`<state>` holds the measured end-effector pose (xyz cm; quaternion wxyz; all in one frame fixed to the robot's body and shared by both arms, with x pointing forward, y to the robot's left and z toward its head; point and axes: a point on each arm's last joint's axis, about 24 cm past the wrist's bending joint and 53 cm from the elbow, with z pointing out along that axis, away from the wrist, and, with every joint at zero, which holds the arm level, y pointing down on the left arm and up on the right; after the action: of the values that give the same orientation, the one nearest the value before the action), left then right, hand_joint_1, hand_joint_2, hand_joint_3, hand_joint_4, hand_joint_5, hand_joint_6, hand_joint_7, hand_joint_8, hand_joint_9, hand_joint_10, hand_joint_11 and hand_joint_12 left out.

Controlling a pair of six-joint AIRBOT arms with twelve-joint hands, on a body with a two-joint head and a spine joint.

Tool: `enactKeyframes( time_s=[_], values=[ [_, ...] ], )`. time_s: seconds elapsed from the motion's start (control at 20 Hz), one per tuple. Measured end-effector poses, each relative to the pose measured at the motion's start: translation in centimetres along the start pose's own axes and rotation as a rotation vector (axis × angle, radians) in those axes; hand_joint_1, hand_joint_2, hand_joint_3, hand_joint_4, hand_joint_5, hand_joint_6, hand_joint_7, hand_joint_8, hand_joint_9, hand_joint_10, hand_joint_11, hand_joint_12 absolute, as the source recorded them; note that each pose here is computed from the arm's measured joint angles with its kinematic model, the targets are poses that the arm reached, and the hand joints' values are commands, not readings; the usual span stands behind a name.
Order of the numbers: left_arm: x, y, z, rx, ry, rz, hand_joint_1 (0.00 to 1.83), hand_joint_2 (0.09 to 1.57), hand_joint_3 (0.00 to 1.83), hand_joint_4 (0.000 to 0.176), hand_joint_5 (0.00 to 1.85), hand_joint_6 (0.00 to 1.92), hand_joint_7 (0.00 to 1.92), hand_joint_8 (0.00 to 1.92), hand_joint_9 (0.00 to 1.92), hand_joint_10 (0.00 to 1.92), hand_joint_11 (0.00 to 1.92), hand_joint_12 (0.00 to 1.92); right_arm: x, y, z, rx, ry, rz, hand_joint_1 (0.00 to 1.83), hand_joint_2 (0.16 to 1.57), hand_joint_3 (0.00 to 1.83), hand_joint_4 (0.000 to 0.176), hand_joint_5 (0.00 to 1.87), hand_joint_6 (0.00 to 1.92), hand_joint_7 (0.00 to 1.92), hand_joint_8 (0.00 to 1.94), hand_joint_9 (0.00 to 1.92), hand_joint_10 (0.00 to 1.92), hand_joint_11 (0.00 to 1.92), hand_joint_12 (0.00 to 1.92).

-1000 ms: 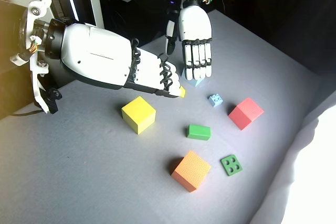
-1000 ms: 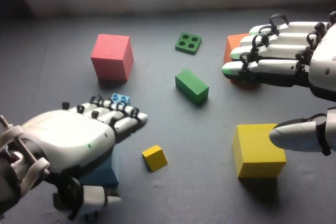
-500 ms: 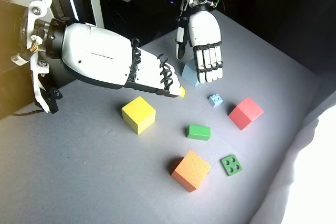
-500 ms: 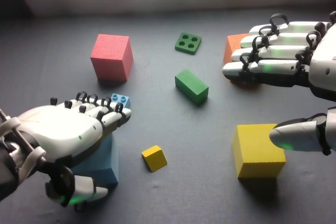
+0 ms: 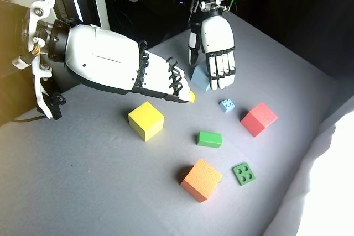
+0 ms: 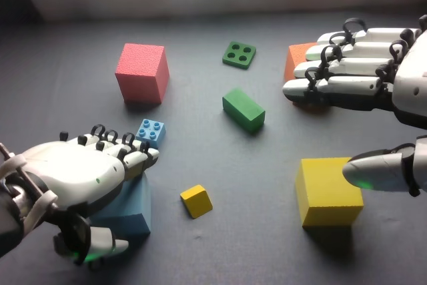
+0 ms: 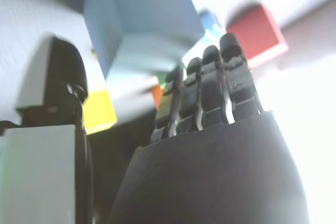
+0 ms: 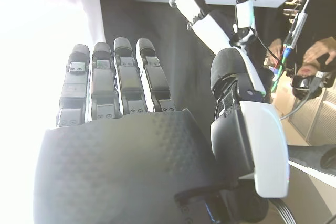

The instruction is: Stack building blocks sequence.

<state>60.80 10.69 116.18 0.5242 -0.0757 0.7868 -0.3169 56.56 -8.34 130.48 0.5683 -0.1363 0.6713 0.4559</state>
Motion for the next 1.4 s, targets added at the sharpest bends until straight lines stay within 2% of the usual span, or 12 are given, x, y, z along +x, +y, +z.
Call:
enactKeyframes(
  time_s=[0.05, 0.1, 0.15, 0.35, 0.4, 0.45, 0.5, 0.7, 0.85, 1.05, 1.2, 1.4],
  values=[
    [0.0, 0.0, 0.0, -0.001, 0.000, 0.000, 1.00, 1.12, 0.00, 0.000, 0.24, 0.02, 0.31, 0.02, 0.31, 0.04, 0.00, 0.76, 0.0, 0.0, 0.0, 0.000, 0.000, 0.000, 0.00, 1.32, 0.01, 0.000, 0.11, 0.01, 0.09, 0.01, 0.02, 0.01, 0.00, 0.00],
    [-0.1, 0.1, 0.0, -0.002, -0.004, 0.003, 1.06, 1.10, 0.00, 0.000, 0.40, 0.03, 0.51, 0.04, 0.51, 0.08, 0.06, 1.05, 0.0, 0.0, 0.0, 0.001, 0.000, 0.000, 0.00, 1.32, 0.01, 0.000, 0.10, 0.01, 0.07, 0.00, 0.01, 0.00, 0.00, 0.00],
    [-0.3, 0.2, 0.0, -0.005, -0.012, 0.005, 1.08, 1.09, 0.00, 0.000, 0.50, 0.04, 0.62, 0.05, 0.63, 0.12, 0.20, 1.08, 0.0, 0.0, 0.0, 0.000, 0.000, 0.000, 0.00, 1.32, 0.00, 0.000, 0.09, 0.00, 0.06, 0.00, 0.00, 0.00, 0.00, 0.00],
    [-1.0, 0.3, 0.1, -0.011, -0.033, 0.009, 1.09, 1.13, 0.00, 0.000, 0.66, 0.02, 0.79, 0.05, 0.75, 0.20, 0.31, 1.19, 0.0, 0.0, 0.0, 0.000, 0.000, 0.000, 0.00, 1.32, 0.00, 0.000, 0.12, 0.01, 0.09, 0.01, 0.02, 0.01, 0.00, 0.00],
    [-1.0, 0.4, 0.1, -0.012, -0.035, 0.009, 1.29, 1.22, 0.00, 0.000, 0.77, 0.02, 0.75, 1.31, 0.64, 0.72, 0.33, 1.41, 0.0, 0.0, 0.0, 0.000, 0.000, 0.000, 0.00, 1.32, 0.00, 0.000, 0.12, 0.01, 0.09, 0.01, 0.02, 0.01, 0.00, 0.00],
    [-1.1, 0.4, 0.1, -0.012, -0.035, 0.007, 1.29, 1.22, 0.00, 0.000, 0.77, 0.02, 0.75, 1.31, 0.64, 0.72, 0.33, 1.41, 0.0, 0.0, 0.0, 0.001, 0.000, 0.000, 0.00, 1.32, 0.00, 0.000, 0.12, 0.01, 0.09, 0.01, 0.02, 0.01, 0.00, 0.00],
    [-1.1, 0.2, 0.2, -0.009, -0.038, 0.003, 1.23, 1.19, 0.01, 0.000, 0.75, 1.08, 0.90, 1.32, 0.77, 0.99, 0.49, 1.45, 0.0, 0.0, 0.0, 0.001, 0.000, 0.000, 0.00, 1.31, 0.00, 0.000, 0.12, 0.01, 0.10, 0.01, 0.02, 0.01, 0.00, 0.00],
    [-1.0, 0.2, 0.2, -0.009, -0.037, 0.002, 1.21, 1.15, 0.00, 0.000, 0.90, 1.01, 0.95, 1.19, 0.86, 0.96, 0.57, 1.40, 0.0, 0.0, 0.0, 0.001, 0.000, 0.000, 0.00, 1.32, 0.00, 0.000, 0.13, 0.01, 0.10, 0.01, 0.03, 0.01, 0.00, 0.00],
    [-1.1, 0.1, 0.2, -0.008, -0.038, 0.000, 1.22, 1.14, 0.00, 0.000, 0.94, 0.94, 0.94, 1.22, 0.83, 0.97, 0.52, 1.42, 0.0, 0.0, 0.0, 0.001, 0.000, 0.000, 0.00, 1.32, 0.00, 0.000, 0.11, 0.00, 0.08, 0.00, 0.00, 0.00, 0.00, 0.00],
    [-1.3, -0.8, 0.6, 0.012, -0.020, -0.012, 1.21, 1.16, 0.00, 0.000, 0.89, 1.00, 0.90, 1.28, 0.80, 1.01, 0.49, 1.40, 0.0, 0.0, 0.0, 0.000, 0.000, 0.000, 0.00, 1.32, 0.00, 0.000, 0.12, 0.00, 0.08, 0.00, 0.01, 0.00, 0.00, 0.00],
    [-2.2, -2.5, 1.3, 0.053, 0.002, 0.009, 1.20, 1.17, 0.00, 0.000, 0.88, 1.03, 0.89, 1.27, 0.80, 1.00, 0.50, 1.38, 0.0, 0.0, 0.0, 0.001, 0.000, 0.000, 0.00, 1.31, 0.00, 0.000, 0.11, 0.01, 0.09, 0.01, 0.02, 0.01, 0.00, 0.00],
    [-5.1, -4.7, 2.5, 0.120, -0.026, 0.033, 1.20, 1.18, 0.00, 0.000, 0.87, 1.04, 0.86, 1.32, 0.75, 1.06, 0.47, 1.42, 0.0, 0.0, 0.0, 0.000, 0.000, 0.000, 0.00, 1.32, 0.00, 0.000, 0.15, 0.02, 0.13, 0.02, 0.06, 0.02, 0.00, 0.00]
  ],
)
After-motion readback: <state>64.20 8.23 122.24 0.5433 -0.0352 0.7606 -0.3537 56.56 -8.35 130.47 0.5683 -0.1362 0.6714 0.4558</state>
